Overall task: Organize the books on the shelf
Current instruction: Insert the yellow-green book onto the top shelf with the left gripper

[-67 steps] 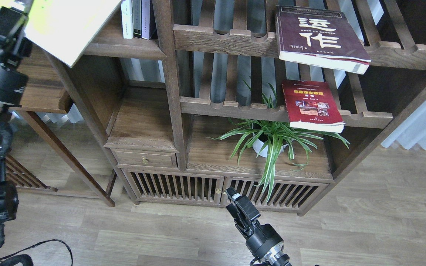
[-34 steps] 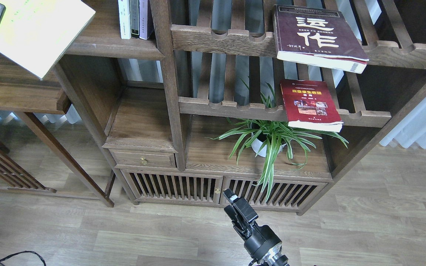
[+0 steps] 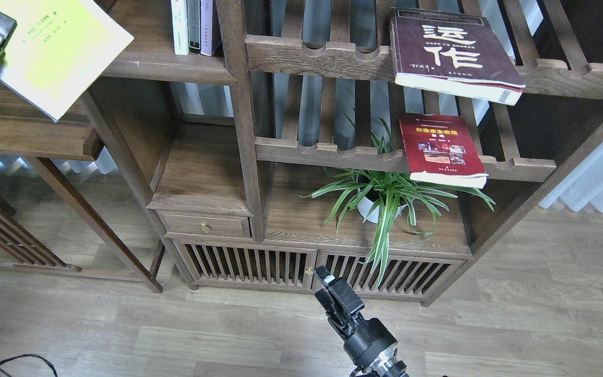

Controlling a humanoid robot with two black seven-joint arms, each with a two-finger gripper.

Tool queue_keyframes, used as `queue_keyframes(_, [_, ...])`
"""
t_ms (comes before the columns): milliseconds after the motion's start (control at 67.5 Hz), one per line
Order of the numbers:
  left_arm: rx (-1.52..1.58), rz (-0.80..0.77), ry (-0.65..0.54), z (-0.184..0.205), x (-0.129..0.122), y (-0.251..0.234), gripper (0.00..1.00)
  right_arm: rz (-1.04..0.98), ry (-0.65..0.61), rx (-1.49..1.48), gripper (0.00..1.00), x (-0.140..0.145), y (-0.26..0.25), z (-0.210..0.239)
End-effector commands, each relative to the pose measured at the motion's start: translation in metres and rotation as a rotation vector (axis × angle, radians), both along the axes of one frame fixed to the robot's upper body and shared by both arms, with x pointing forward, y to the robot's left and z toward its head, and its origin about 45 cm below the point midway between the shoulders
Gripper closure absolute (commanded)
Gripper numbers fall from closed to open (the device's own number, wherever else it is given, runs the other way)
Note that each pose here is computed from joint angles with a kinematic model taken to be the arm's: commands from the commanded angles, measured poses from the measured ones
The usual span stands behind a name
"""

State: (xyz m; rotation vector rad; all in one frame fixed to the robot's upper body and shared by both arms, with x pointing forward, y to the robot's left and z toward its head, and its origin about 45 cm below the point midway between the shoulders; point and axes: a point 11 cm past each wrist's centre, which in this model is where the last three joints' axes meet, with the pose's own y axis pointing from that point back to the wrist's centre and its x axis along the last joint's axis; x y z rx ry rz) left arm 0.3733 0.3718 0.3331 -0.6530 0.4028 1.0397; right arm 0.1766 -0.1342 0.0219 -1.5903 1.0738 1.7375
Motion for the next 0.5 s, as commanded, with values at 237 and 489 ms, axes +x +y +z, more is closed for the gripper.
queue_keyframes(237, [0.222,0.051,-0.045,0.034,0.023,-0.010,0.97,0.059,0.003,-0.005,0.02,-0.010,0.012,-0.002])
queue_keyframes(489, [0.322,0.088,-0.024,0.035,0.032,-0.011,0.97,0.065,0.000,-0.007,0.02,-0.010,0.013,-0.001])
